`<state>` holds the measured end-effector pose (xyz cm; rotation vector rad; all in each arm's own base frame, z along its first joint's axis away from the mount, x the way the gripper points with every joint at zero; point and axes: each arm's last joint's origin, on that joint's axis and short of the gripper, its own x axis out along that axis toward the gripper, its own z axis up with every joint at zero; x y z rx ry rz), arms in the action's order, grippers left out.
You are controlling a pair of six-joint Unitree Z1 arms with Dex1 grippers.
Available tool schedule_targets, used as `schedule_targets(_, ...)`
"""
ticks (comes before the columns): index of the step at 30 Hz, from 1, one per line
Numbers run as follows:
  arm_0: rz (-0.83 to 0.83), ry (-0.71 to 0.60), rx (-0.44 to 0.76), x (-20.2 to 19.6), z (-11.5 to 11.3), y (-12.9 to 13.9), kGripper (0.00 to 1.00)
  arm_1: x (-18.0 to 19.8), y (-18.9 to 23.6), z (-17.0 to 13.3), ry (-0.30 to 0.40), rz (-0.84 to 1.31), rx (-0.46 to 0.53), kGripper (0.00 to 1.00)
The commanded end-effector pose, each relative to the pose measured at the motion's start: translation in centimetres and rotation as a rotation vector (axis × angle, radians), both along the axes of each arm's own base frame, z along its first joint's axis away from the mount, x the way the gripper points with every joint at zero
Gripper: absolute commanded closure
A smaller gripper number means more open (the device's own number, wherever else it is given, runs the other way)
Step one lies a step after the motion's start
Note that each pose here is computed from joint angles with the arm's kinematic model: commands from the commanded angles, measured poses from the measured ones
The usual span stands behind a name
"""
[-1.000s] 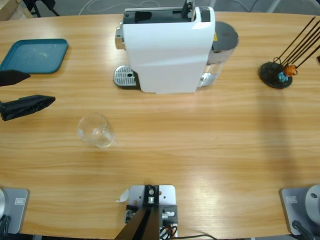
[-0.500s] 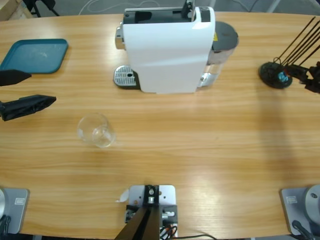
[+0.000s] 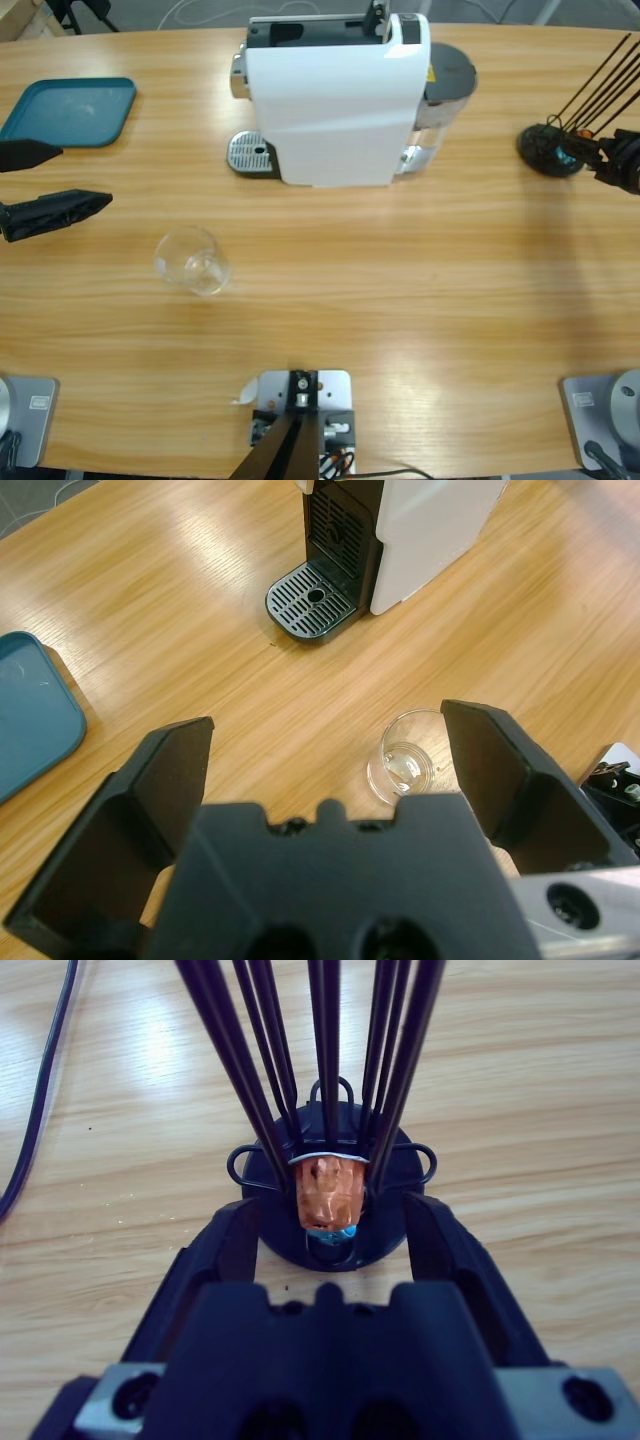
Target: Pour coffee
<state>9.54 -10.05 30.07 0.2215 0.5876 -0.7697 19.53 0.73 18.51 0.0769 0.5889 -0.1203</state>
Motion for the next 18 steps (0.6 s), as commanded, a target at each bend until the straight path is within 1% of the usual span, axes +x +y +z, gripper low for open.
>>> schedule_targets(1,-0.010,0.030,-0.001,0.12,-0.49,-0.41,0.000,-0.03,-0.48,-0.81,0.030,-0.002,-0.008,0.538)
schedule_targets(8,-0.008,0.016,-0.015,0.38,-0.05,-0.68,0.000,0.08,-0.52,-0.89,0.031,-0.004,-0.008,0.542)
schedule_targets(9,-0.008,0.015,-0.018,0.46,0.06,-0.76,0.000,0.10,-0.51,-0.87,0.028,-0.004,-0.008,0.581)
schedule_targets(10,-0.008,0.013,-0.020,0.55,0.17,-0.87,0.000,0.17,-0.52,-0.85,0.026,-0.004,-0.008,0.644)
schedule_targets(11,-0.008,0.013,-0.020,0.64,0.27,-0.96,0.000,0.27,-0.55,-0.84,0.023,-0.005,-0.007,0.653)
schedule_targets(18,-0.007,0.007,-0.025,0.63,0.44,-0.94,0.000,0.72,-0.63,-1.24,0.030,-0.009,-0.006,0.653)
